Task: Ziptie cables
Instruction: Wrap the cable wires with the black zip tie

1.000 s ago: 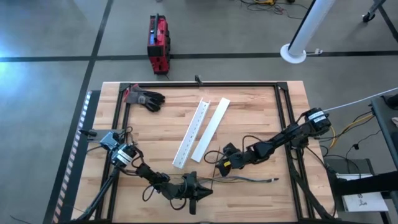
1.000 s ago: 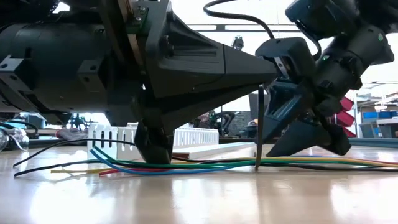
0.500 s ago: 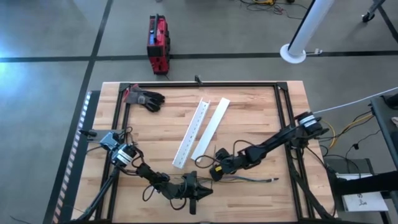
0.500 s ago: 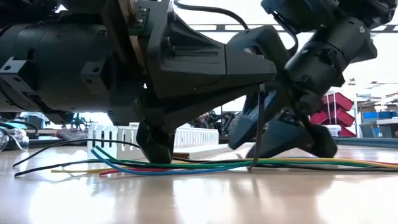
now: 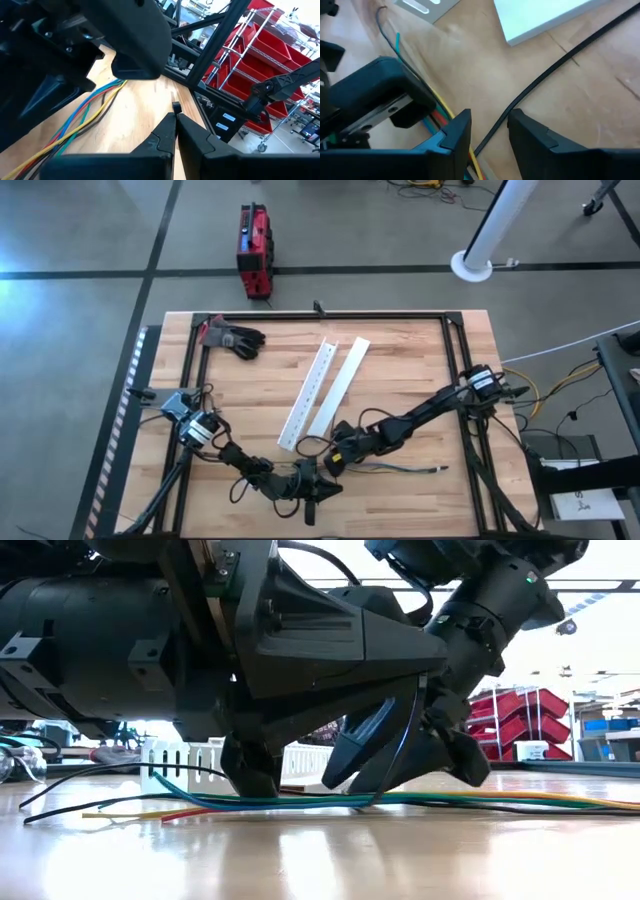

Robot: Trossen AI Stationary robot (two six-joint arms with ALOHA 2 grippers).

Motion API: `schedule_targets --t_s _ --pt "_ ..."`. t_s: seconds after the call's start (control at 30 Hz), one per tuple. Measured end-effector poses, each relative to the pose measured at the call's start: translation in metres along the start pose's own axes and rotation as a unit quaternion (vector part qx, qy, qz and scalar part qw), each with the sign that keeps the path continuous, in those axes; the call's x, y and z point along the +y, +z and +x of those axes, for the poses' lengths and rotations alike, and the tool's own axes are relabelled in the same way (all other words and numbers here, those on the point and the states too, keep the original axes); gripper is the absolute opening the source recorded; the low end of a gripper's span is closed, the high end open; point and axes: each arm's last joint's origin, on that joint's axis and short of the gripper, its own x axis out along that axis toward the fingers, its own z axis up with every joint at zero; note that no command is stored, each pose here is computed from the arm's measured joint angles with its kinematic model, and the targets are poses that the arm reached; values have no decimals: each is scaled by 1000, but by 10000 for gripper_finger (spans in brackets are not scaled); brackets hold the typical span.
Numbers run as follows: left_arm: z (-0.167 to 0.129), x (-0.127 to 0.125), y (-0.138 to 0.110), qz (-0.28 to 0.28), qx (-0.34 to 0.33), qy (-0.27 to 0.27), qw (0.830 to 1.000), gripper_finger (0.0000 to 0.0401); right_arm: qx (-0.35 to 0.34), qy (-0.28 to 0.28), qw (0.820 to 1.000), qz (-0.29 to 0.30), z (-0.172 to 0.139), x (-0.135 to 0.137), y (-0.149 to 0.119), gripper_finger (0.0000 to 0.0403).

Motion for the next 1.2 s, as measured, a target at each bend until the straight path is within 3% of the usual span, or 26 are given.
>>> schedule_targets --t_s 0.27,0.53,0.93,1.2 --pt "0 -1 1 3 2 -12 1000 0 3 -32 999 -38 3 -4 11 101" --pt "-1 -3 0 4 10 -24 1000 0 -35 -84 993 -77 0 -17 31 110" --pt "-2 -3 -4 26 25 -25 999 0 -26 -85 992 -87 2 -33 59 138" --pt "-2 -3 -4 28 27 -26 999 0 -20 -81 989 -123 2 -30 54 107"
